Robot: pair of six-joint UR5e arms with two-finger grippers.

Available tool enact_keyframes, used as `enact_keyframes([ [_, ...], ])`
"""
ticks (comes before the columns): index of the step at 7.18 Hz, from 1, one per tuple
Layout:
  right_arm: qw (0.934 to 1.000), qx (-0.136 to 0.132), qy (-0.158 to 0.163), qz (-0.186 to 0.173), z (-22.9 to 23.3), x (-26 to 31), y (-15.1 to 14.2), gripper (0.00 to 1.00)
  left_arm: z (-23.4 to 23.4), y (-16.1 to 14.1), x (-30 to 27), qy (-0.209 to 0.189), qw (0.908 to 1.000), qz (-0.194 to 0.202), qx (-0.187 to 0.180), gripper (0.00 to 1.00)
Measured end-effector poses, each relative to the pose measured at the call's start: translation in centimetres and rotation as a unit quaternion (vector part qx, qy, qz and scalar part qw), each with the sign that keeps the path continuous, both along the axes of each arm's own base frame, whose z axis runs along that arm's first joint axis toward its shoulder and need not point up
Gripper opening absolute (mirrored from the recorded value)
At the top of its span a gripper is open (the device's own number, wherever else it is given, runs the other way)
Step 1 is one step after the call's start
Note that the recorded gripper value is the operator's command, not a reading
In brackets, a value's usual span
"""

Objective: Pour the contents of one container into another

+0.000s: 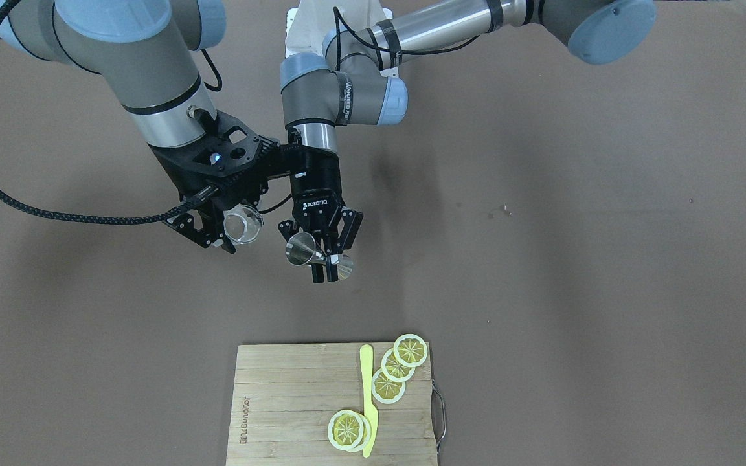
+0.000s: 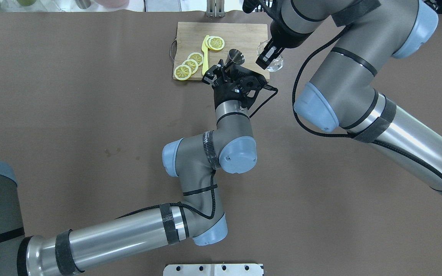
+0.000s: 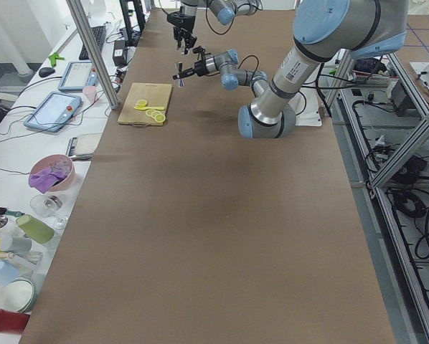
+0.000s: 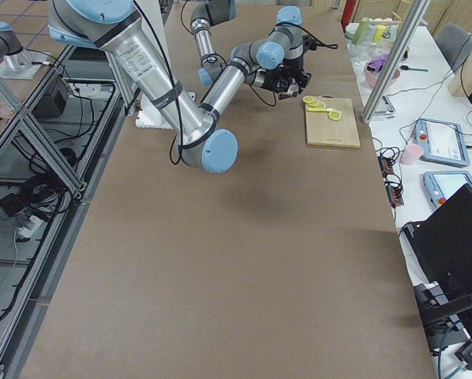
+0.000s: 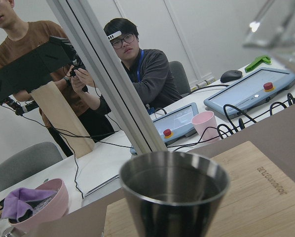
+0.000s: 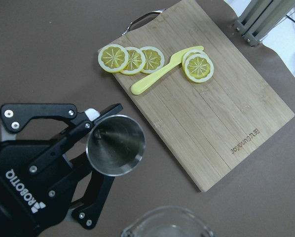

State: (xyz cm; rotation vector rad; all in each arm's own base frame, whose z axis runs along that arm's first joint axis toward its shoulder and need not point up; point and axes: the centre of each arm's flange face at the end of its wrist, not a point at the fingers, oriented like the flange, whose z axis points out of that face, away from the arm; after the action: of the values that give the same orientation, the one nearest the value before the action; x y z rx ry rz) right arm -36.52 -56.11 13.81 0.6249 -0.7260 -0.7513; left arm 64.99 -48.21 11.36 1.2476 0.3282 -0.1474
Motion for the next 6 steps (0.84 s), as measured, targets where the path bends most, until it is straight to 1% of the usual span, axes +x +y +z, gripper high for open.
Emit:
enact_keyframes([
  [3,0.9996,-0.003,0.02,-0.019,-0.1,0.8,-1.1,0.0,0.0,0.0,0.0,0.001,1.0,0.0,0.0,0.0],
  [6,0.9995,-0.009,0.021,-0.021,-1.3,0.6,-3.0,0.0,-0.2,0.0,0.0,0.002,1.0,0.0,0.001,0.0],
])
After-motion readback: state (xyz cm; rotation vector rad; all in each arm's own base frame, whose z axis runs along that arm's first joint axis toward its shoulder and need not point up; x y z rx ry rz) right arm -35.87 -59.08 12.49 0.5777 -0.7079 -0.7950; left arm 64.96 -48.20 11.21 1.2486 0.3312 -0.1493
